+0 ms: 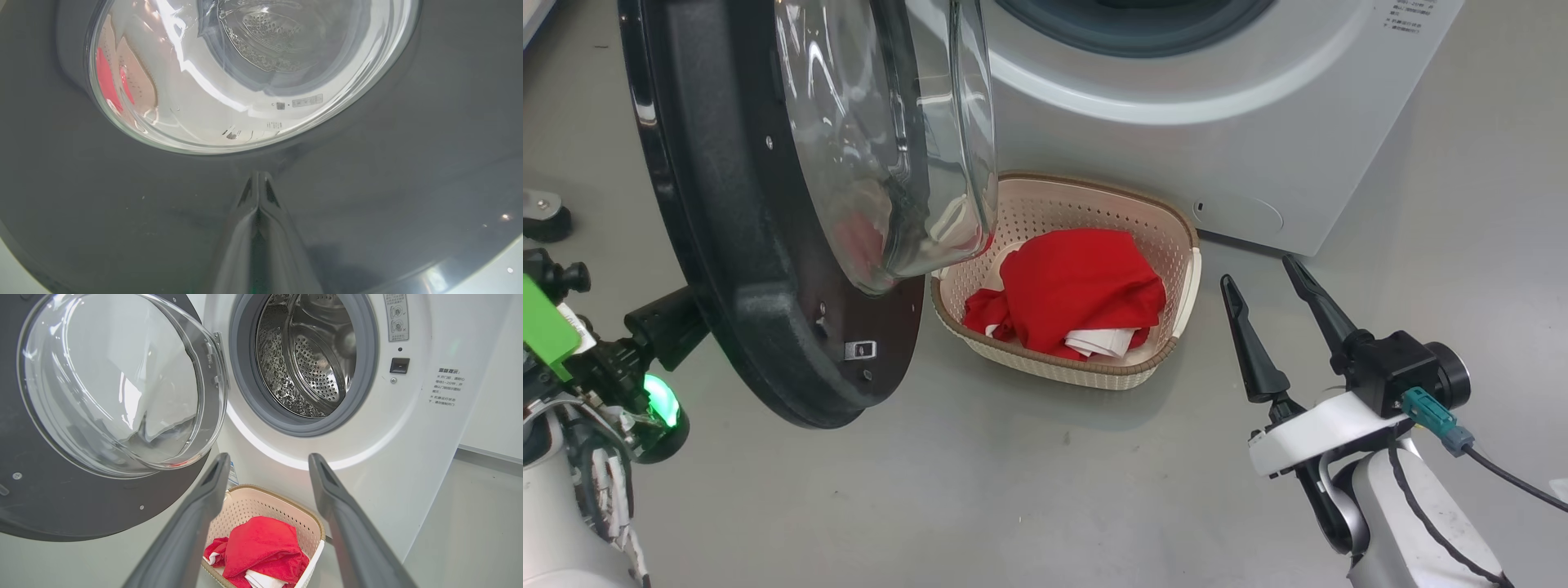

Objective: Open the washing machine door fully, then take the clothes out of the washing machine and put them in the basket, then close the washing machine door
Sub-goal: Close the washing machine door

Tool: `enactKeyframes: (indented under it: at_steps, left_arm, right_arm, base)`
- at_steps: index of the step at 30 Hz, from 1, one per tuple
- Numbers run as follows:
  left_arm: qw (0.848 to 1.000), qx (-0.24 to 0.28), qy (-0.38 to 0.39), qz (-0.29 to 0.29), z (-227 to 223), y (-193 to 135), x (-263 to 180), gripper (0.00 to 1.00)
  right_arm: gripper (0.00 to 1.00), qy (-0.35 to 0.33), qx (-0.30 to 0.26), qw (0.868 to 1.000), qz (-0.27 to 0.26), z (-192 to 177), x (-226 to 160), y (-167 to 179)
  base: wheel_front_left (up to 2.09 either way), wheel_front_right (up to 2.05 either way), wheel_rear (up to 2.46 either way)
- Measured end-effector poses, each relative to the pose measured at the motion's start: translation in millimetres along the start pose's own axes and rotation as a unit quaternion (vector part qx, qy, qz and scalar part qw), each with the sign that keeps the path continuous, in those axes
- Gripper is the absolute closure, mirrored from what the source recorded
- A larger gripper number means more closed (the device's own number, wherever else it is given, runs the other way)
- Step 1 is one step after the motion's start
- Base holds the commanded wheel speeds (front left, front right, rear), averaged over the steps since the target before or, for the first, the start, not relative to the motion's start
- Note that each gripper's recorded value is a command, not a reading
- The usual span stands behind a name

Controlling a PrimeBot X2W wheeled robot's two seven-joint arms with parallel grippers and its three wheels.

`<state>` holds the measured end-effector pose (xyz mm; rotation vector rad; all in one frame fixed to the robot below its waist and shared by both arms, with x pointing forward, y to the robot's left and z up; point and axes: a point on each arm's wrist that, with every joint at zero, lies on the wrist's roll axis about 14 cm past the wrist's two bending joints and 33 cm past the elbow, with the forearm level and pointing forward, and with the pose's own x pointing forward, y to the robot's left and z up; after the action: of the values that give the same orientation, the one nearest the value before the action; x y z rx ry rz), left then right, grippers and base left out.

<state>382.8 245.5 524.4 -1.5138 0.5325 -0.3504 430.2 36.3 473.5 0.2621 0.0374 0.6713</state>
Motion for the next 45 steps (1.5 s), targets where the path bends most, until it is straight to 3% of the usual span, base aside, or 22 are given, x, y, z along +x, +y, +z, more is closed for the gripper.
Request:
enactKeyframes:
  at_steps: [18,30,36,45]
  left_arm:
    - [1.000,0.008,0.003,0.003,-10.9,0.5,8.3,1.00]
    - [0.993,0.066,-0.094,0.025,9.4,-0.8,-6.7,1.00]
    - [0.974,0.141,-0.160,0.071,23.0,7.3,-28.8,1.00]
    - [0.927,0.250,-0.227,0.164,39.3,16.6,-68.1,1.00]
  right_arm:
    - [0.00,0.001,0.005,1.000,-0.018,-2.7,-3.0,-11.6]
    - [0.00,-0.009,0.001,1.000,-0.016,6.5,-1.3,-8.1]
    - [0.00,-0.013,-0.001,1.000,-0.014,11.5,-3.5,-2.7]
    - [0.00,-0.015,-0.004,1.000,-0.007,15.9,-8.6,8.1]
  base:
    - [0.00,0.00,0.00]
    - [0.00,0.00,0.00]
    - [0.00,0.00,0.00]
    - [0.00,0.00,0.00]
